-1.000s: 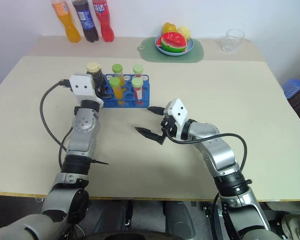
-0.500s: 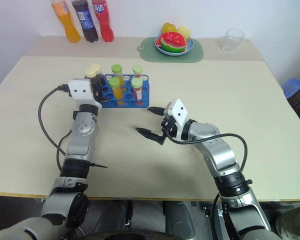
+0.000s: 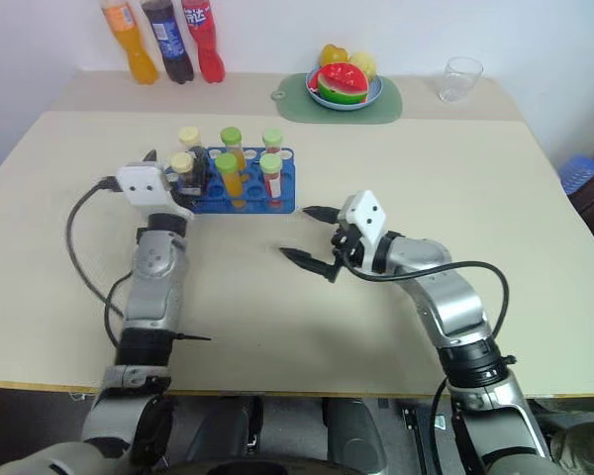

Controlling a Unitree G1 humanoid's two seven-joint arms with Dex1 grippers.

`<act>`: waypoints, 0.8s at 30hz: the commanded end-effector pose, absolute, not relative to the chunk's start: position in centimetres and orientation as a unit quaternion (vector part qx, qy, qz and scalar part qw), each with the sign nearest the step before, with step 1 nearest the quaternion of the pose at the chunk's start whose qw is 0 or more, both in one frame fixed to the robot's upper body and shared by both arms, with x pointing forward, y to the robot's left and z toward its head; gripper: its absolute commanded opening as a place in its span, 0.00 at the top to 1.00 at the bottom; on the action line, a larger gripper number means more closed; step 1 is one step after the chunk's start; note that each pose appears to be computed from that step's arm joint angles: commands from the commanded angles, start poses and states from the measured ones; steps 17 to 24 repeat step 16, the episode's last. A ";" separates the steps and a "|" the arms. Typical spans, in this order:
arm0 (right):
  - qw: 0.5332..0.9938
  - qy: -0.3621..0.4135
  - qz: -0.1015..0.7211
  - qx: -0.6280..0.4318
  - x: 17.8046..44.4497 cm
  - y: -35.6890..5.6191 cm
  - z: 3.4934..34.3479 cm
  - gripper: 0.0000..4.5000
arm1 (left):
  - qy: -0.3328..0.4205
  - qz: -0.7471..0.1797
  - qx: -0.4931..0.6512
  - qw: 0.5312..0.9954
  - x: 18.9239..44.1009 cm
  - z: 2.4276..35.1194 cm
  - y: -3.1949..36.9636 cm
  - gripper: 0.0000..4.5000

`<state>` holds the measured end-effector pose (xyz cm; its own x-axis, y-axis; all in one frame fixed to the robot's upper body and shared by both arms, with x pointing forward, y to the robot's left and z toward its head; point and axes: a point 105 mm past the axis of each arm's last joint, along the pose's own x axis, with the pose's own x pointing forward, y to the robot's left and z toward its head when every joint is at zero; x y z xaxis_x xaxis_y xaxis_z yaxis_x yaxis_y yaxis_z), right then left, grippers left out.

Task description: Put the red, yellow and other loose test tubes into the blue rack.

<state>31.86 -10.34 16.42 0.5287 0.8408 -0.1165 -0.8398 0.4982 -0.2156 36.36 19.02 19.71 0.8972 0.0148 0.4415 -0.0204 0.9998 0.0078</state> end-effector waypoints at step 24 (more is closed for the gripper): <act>0.928 0.067 0.326 -0.168 30.9 -26.6 18.4 0.00 | 0.035 -0.206 0.123 0.970 26.3 16.4 26.7 0.08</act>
